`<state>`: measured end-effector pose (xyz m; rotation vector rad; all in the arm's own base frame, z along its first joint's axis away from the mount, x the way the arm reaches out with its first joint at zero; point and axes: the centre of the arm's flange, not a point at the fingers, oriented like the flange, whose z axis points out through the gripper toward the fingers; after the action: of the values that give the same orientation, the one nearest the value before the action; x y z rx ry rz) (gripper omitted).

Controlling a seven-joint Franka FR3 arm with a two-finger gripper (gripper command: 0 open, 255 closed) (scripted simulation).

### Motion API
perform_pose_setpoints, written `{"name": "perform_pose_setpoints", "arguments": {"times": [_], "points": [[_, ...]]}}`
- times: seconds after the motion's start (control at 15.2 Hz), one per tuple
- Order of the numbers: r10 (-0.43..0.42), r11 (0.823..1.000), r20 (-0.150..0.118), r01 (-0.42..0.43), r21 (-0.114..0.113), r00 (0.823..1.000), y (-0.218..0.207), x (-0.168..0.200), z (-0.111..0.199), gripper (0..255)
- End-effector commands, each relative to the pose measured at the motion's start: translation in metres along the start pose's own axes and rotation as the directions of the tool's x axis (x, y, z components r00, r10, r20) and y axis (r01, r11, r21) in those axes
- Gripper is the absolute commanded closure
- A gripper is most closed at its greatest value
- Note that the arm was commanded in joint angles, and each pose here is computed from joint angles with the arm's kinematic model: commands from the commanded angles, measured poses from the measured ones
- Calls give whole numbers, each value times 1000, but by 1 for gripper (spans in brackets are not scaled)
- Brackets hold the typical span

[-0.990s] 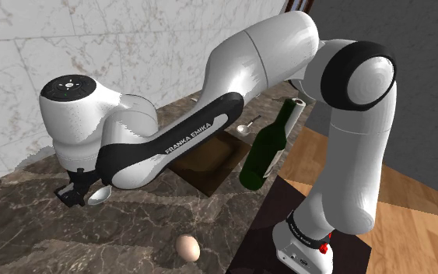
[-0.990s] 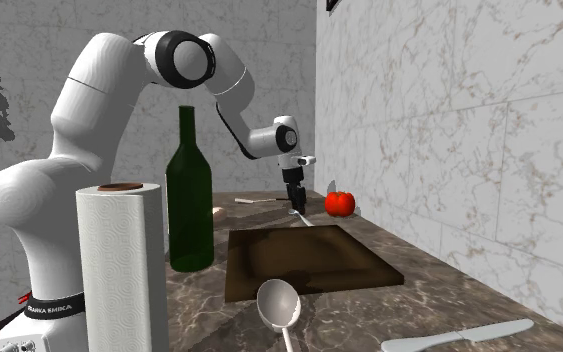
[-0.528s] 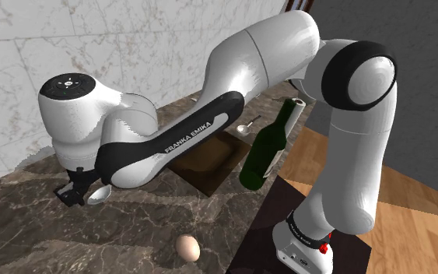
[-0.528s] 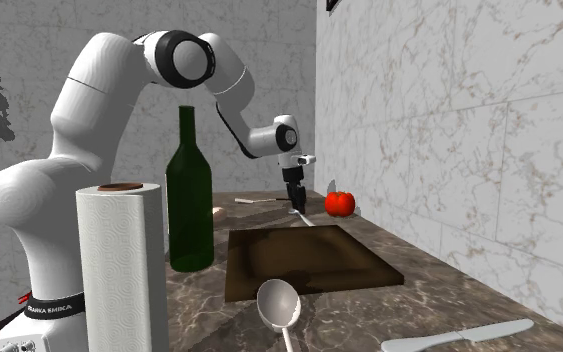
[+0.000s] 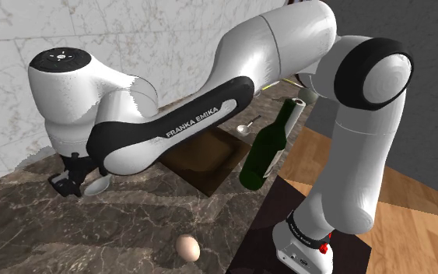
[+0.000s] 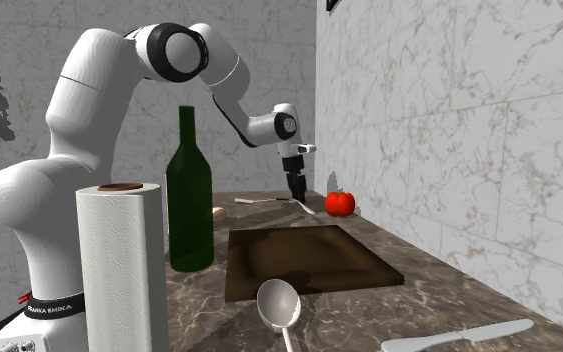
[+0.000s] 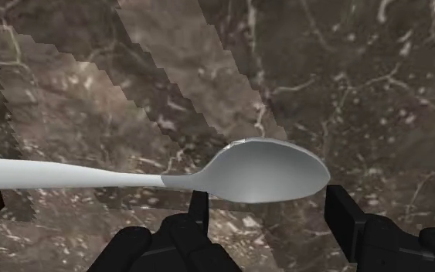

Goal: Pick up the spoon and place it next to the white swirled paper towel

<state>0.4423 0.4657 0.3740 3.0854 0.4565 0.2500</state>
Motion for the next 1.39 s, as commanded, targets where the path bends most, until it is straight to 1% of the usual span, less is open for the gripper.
{"name": "perform_pose_setpoints", "arguments": {"times": [0.0,1.32], "points": [[0,1000,0,0,0,1000,0,1,-11,255],[0,1000,0,0,0,1000,4,18,-115,255]]}}
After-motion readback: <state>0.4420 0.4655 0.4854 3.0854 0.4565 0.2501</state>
